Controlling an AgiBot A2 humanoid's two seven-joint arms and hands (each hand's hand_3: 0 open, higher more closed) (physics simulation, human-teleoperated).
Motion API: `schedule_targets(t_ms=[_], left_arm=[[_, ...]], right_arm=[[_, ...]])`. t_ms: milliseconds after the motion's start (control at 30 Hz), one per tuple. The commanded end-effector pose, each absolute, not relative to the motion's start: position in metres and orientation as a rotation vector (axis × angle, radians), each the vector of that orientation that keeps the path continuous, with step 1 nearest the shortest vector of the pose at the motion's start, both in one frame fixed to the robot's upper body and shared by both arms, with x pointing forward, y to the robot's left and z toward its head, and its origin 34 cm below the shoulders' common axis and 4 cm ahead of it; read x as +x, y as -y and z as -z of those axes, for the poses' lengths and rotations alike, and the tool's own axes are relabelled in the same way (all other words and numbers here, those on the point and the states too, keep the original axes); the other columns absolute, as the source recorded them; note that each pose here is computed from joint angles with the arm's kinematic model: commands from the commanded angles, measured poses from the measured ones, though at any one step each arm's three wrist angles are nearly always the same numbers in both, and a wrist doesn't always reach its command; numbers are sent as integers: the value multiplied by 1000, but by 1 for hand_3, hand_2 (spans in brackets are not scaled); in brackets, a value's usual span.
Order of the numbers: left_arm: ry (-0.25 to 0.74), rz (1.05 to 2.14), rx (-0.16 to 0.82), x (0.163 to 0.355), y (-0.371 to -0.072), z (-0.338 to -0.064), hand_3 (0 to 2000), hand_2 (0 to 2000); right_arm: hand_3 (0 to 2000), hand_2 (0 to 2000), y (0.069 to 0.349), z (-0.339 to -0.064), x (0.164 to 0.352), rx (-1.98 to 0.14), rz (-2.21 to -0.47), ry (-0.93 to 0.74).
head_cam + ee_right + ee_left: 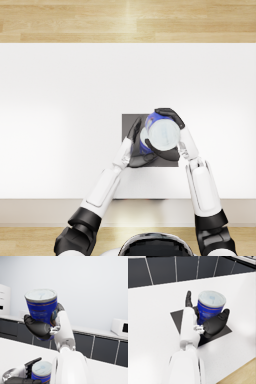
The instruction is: Pick up the blue can on the left and place it in the middle, then pick up the blue can on the right and place it on top of the can in the middle
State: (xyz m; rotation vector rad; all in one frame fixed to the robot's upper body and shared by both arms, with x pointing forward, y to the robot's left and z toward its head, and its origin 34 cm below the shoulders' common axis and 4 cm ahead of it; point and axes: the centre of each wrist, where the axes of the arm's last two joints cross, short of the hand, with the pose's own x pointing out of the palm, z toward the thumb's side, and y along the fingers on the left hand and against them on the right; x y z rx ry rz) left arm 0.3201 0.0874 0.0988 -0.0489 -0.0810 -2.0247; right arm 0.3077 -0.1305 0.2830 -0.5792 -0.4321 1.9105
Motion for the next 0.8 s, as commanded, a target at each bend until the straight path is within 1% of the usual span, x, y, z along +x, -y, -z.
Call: schedule_targets(t_ms=[33, 67, 100, 167, 233, 300, 400, 500, 633, 800], left_arm=[[258, 1966, 12, 285, -130, -135, 0, 0], [246, 1949, 5, 274, -142, -138, 0, 0], [231, 1934, -5, 269, -150, -139, 0, 0], [191, 1918, -20, 255, -163, -136, 0, 0], [160, 1904, -45, 249, -169, -130, 0, 0], [135, 1912, -63, 244, -168, -125, 0, 0], [132, 1910, -73, 242, -168, -124, 0, 0], [135, 1893, -84, 245, -170, -123, 0, 0], [149, 1891, -90, 245, -167, -124, 0, 0], [169, 1881, -95, 246, -166, -126, 0, 0]], right_arm=[[1520, 2000, 117, -289, 308, -578, -1938, 423], [1520, 2000, 113, -289, 308, -514, -1881, 386], [1520, 2000, 110, -290, 308, -469, -1842, 363], [1520, 2000, 102, -284, 310, -398, -1810, 306], [1520, 2000, 95, -275, 313, -349, -1796, 257], [1520, 2000, 88, -267, 313, -324, -1808, 216], [1520, 2000, 84, -251, 320, -276, -1806, 147], [1520, 2000, 87, -243, 324, -242, -1788, 122], [1520, 2000, 93, -239, 324, -213, -1754, 124], [1520, 2000, 93, -228, 325, -180, -1742, 93]])
